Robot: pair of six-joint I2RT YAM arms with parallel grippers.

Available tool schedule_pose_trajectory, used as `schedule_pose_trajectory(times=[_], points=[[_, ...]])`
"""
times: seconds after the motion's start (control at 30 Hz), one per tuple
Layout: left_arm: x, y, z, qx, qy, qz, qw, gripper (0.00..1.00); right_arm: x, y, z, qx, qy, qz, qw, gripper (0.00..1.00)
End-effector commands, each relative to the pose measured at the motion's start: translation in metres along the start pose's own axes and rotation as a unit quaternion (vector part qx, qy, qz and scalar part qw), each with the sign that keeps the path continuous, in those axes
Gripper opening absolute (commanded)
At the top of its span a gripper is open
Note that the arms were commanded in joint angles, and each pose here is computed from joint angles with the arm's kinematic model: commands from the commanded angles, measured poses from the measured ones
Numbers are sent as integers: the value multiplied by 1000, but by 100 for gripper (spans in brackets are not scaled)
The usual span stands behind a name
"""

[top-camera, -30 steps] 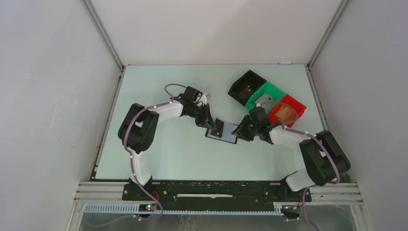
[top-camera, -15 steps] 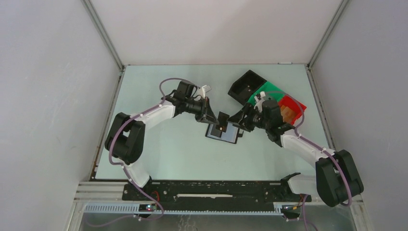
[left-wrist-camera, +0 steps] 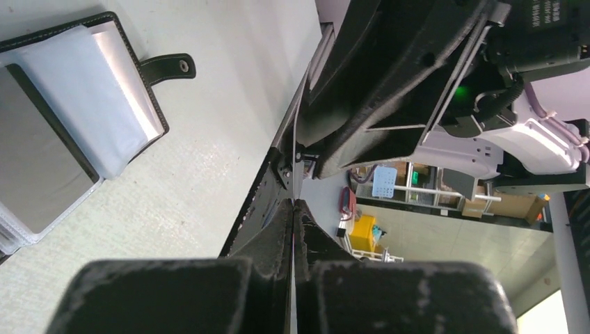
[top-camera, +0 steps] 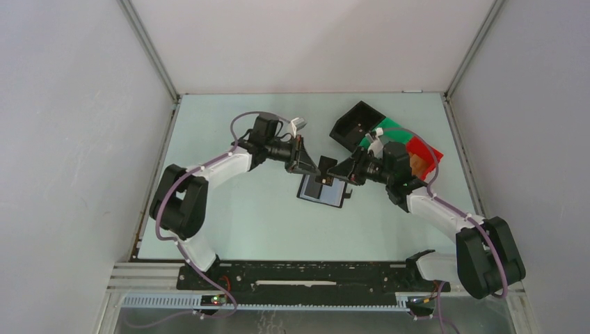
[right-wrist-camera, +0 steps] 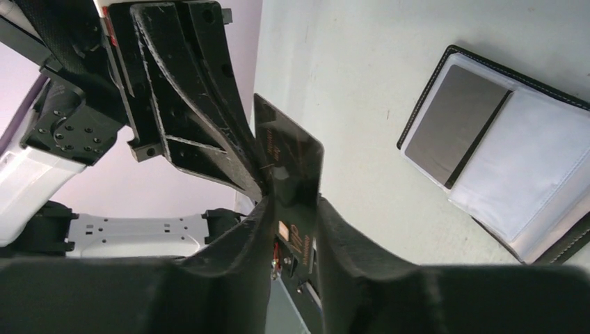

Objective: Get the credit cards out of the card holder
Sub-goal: Place the credit card in the storage box.

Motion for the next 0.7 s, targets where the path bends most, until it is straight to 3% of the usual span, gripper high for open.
schedule_pose_trajectory(times=[0.0, 0.2, 0.3, 0.43, 0.67], points=[[0, -8, -21, -32, 22, -8, 999, 0, 2, -2, 15, 36, -17, 0, 999, 30], [2, -7, -23, -37, 18, -9, 999, 0, 3, -5, 19, 40, -21, -5, 999, 0], [3, -7, -24, -37, 18, -10, 999, 4, 5, -7, 19, 34, -21, -13, 999, 0], [5, -7, -23, -32, 14, -16, 999, 26, 11, -14, 19, 21, -23, -36, 999, 0], [16, -20, -15, 30, 18, -47, 998, 39, 41, -33, 10, -59, -23, -106, 992, 0]])
Point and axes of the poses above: each gripper's point midway between its finger pads, its own y axis out along the fingers, its own z axis along the line the jaws close on, x = y × z, the point moved 3 cm from there along -y, back along the fingers, and after that the axes turned 2 degrees about y, right-handed, at the moved point
